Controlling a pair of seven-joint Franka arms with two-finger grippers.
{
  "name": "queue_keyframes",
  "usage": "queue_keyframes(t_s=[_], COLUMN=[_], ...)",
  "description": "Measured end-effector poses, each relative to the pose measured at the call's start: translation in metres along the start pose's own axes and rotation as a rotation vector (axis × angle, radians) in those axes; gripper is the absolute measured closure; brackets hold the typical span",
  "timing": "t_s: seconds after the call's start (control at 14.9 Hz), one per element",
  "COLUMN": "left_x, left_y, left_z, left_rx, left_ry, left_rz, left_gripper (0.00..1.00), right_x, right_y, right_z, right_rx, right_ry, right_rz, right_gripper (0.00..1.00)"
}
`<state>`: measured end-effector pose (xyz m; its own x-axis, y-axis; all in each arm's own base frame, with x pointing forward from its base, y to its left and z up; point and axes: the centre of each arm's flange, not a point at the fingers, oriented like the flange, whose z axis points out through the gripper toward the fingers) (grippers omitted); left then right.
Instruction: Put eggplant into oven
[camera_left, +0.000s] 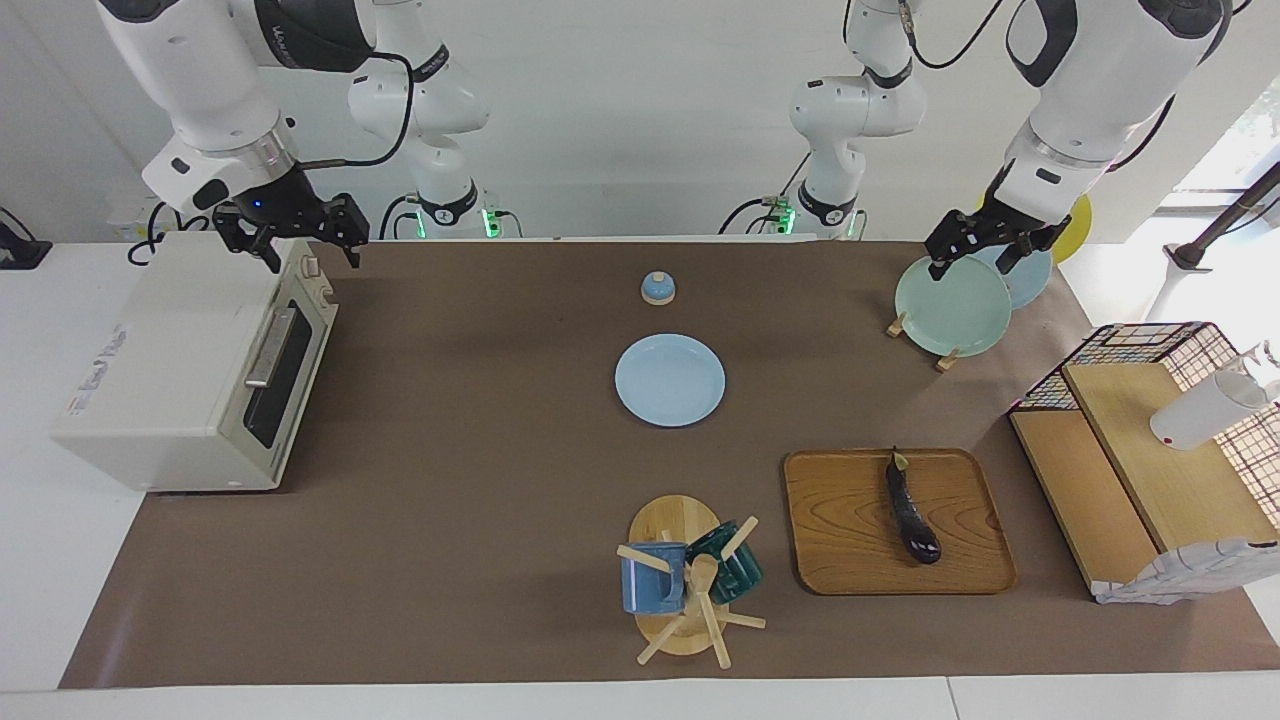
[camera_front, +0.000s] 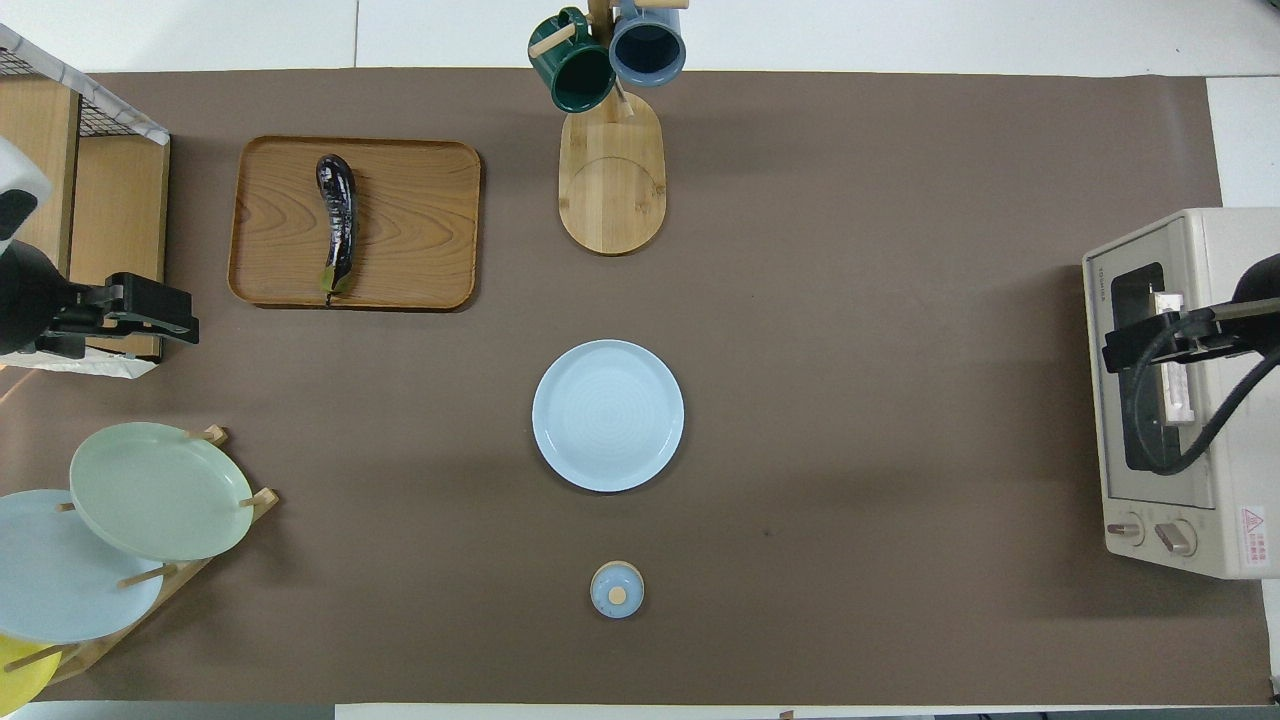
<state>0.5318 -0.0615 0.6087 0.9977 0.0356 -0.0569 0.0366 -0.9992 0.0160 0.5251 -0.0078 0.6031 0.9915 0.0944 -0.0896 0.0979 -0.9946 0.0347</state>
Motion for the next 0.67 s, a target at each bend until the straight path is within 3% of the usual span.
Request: queue_keyframes(t_s=[0.6, 0.67], left_x=[0.0017, 0.0019], left_y=[0.0006, 0.0006], left_z=[-0.0014, -0.0016], left_rx=[-0.002, -0.003], left_ry=[0.016, 0.018], left_rz=[0.001, 0.001], left_gripper=[0.00, 0.00], right_x=[0.0002, 0.0003], right_y=[0.0000, -0.0001], right_z=[-0.0006, -0.0008], right_rx=[0.000, 0.000], right_ry=[0.002, 0.004], right_rz=[-0.002, -0.009], right_gripper=[0.00, 0.06])
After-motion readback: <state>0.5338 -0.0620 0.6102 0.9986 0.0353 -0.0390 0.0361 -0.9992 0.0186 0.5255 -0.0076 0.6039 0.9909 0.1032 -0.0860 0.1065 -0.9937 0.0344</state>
